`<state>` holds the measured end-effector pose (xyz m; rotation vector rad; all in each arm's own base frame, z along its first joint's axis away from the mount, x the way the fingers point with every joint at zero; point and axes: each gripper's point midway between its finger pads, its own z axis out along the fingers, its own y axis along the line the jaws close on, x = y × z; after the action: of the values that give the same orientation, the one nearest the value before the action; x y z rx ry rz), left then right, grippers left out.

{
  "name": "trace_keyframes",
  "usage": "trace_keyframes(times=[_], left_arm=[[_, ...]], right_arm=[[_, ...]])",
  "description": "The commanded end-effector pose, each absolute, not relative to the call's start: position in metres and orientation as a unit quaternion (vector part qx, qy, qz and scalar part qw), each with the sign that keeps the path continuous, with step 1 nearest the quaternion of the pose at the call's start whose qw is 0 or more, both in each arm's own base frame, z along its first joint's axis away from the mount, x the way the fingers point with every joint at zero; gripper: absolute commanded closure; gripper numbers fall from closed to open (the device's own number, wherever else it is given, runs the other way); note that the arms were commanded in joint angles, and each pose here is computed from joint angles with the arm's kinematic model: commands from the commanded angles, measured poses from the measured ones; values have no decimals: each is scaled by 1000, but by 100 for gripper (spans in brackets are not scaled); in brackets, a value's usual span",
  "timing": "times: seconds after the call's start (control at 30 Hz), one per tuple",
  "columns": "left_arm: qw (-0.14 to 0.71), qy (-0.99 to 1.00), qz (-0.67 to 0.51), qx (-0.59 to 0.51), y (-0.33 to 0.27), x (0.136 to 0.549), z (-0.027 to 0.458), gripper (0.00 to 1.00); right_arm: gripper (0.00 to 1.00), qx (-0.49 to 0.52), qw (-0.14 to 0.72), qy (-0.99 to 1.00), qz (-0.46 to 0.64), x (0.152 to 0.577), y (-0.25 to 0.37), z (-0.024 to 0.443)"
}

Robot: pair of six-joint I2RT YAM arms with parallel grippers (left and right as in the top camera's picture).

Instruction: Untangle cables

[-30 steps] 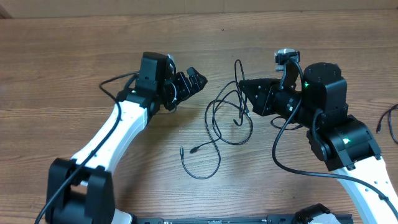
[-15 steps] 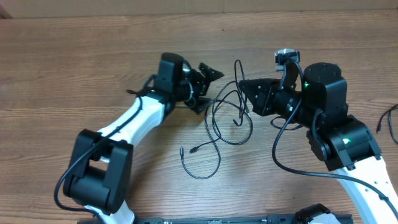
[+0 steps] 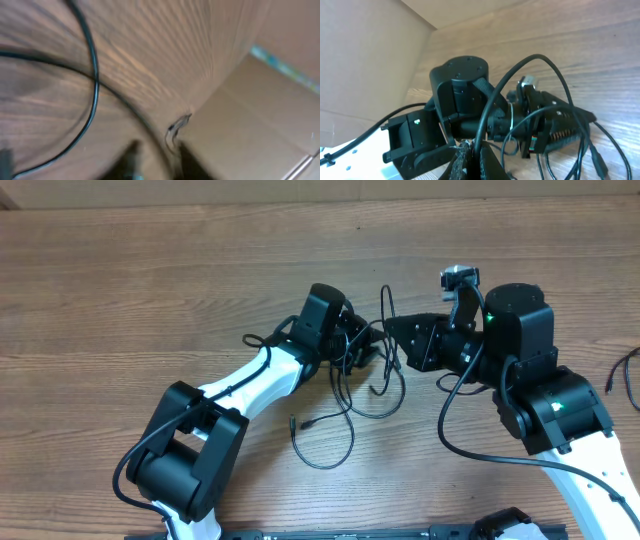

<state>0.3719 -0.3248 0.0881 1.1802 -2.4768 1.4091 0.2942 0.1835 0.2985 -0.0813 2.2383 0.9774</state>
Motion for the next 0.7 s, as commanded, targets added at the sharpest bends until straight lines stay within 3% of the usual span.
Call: trace_keyframes(times=[0.0, 0.27, 0.53, 0.67], left_arm=[[-47, -808, 434, 395, -302, 400, 80, 95], [-86, -797, 461, 379, -249, 440, 93, 96], [-145, -718, 620, 280, -196, 486, 184, 96], [-155, -656, 712, 197, -187, 478, 255, 96]], right_arm=[[96, -40, 350, 855, 382, 291, 185, 311], [96, -17, 321, 879, 352, 285, 175, 291], [96, 107, 260, 927, 249, 290, 139, 237], [96, 119, 222, 942, 223, 306, 142, 204]])
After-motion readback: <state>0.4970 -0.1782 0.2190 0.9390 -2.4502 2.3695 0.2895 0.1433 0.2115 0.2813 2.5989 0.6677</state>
